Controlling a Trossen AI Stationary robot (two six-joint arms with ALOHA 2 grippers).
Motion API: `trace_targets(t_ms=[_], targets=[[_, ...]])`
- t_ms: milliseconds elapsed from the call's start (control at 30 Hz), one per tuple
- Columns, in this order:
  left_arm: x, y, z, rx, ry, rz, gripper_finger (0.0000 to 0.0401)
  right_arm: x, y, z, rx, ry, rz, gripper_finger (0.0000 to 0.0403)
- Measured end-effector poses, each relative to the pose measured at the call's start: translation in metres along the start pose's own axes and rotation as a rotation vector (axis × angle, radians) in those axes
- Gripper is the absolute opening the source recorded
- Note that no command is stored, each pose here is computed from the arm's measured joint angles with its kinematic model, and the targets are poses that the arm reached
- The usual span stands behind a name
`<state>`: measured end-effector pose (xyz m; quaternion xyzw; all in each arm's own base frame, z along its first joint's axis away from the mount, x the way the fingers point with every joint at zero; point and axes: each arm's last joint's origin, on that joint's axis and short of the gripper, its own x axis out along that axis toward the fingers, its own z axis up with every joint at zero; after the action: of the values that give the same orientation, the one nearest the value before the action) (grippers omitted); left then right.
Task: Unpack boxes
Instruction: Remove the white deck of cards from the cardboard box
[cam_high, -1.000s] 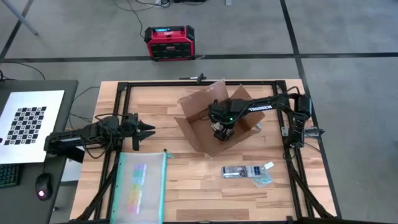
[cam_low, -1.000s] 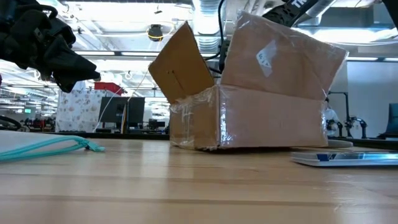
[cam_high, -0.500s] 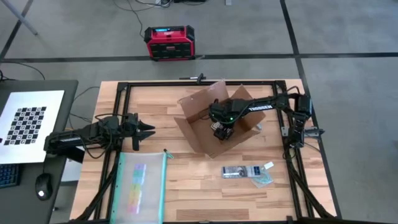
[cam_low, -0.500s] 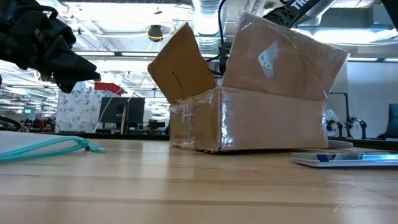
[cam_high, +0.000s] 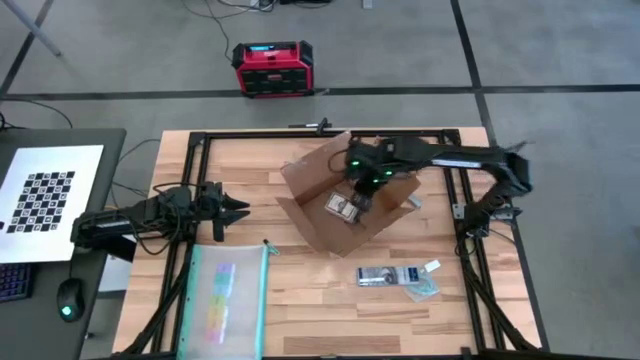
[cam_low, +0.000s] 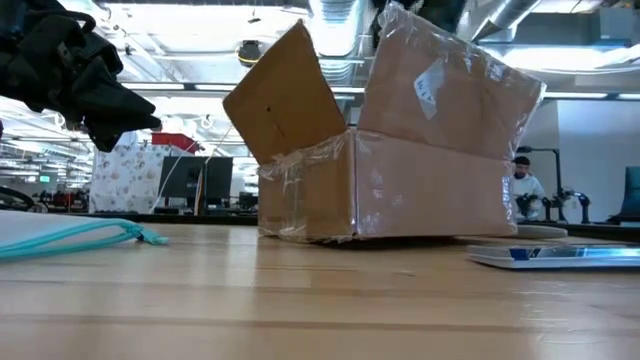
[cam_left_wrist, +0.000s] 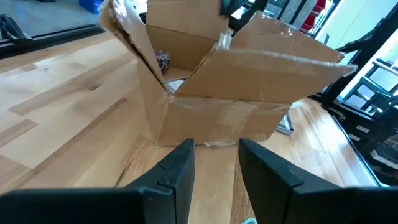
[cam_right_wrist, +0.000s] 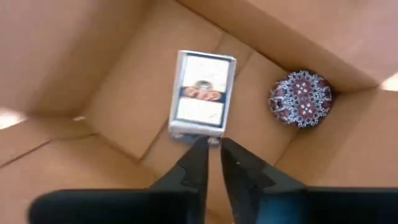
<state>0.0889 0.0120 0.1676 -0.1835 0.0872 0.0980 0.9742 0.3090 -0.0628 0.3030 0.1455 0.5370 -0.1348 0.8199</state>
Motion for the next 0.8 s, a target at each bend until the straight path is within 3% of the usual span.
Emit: trace_targets(t_ms=[100,200,433,600,800], targets=[[0.0,0.0,0.0,0.0,0.0,0.0,0.0109,-0.03,0.006,-0.012,-0.026,-0.078,0.029,0.0004],[0.0,0.0,0.0,0.0,0.0,0.001,0.0109,-0.044,0.011,-0.019,-0.046,-0.129,0.032,0.0004],[0.0,0.0,0.0,-0.018,-0.003,0.006,0.0109,-0.028,0.01,-0.005,-0.031,-0.183,0.037,0.0037],[0.0,0.0,0.0,-0.019,-0.003,0.006,0.0109,0.009,0.008,0.011,-0.018,-0.147,0.05,0.0093],[0.0,0.0,0.0,0.027,-0.003,0.007,0.0109,0.053,0.0,0.018,-0.04,-0.028,0.043,0.0206]])
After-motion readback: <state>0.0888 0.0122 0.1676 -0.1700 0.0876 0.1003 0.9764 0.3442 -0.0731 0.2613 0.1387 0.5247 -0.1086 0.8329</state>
